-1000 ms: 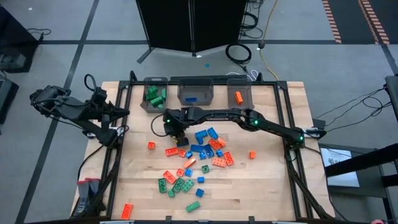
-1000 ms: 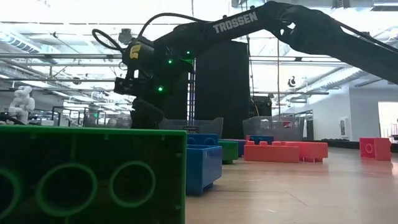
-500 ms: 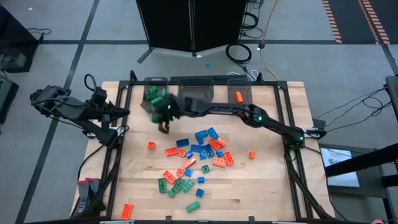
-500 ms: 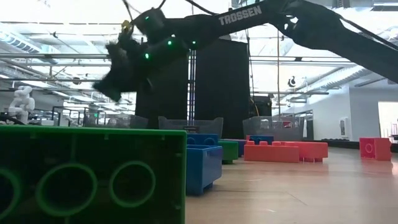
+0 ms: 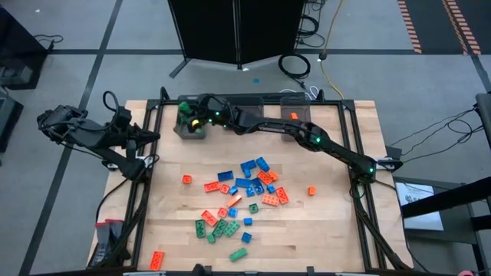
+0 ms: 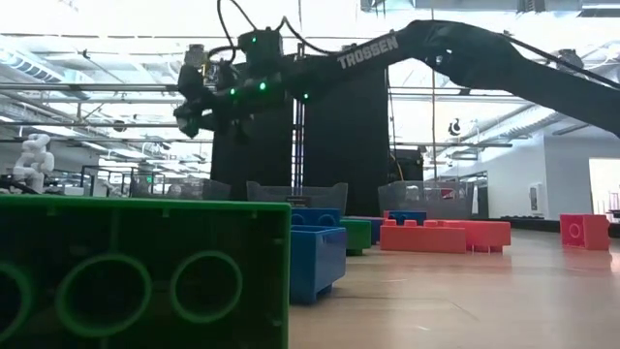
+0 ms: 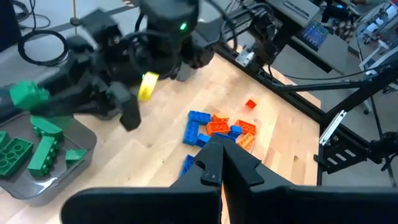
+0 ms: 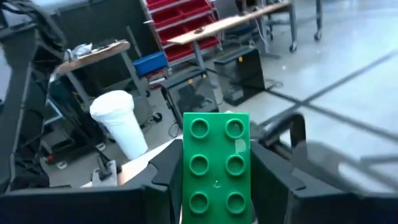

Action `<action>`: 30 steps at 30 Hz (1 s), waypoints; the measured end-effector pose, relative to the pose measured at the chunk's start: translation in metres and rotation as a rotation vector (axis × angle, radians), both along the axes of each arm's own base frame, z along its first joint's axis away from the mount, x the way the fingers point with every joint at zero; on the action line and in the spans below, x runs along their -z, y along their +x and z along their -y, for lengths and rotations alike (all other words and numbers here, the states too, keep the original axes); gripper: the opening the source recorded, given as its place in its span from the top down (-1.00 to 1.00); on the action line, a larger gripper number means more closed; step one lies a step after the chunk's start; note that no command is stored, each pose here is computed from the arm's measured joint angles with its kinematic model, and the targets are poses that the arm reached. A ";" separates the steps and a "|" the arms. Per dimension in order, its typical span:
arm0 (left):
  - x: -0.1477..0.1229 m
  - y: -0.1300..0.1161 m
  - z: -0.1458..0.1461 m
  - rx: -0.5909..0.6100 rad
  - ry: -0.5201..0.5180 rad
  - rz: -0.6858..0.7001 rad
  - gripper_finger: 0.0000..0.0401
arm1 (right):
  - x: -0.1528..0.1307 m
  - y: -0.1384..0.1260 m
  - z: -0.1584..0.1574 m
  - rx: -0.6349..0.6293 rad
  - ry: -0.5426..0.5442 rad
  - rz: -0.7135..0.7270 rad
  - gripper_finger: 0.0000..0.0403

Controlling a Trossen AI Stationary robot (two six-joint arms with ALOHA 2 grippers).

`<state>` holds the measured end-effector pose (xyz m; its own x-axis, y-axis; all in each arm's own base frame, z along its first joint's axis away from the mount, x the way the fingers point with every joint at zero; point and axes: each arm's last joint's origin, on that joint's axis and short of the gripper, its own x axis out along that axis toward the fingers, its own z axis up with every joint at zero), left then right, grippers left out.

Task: Sort blocks
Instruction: Put the green game piece into the left black bin

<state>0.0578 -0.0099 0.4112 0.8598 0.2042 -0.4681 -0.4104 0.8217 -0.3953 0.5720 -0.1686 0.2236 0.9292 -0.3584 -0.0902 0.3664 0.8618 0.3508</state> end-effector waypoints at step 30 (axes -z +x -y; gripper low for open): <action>0.000 0.000 0.001 0.020 -0.007 -0.007 1.00 | -0.042 -0.014 -0.008 -0.437 0.169 0.023 -0.44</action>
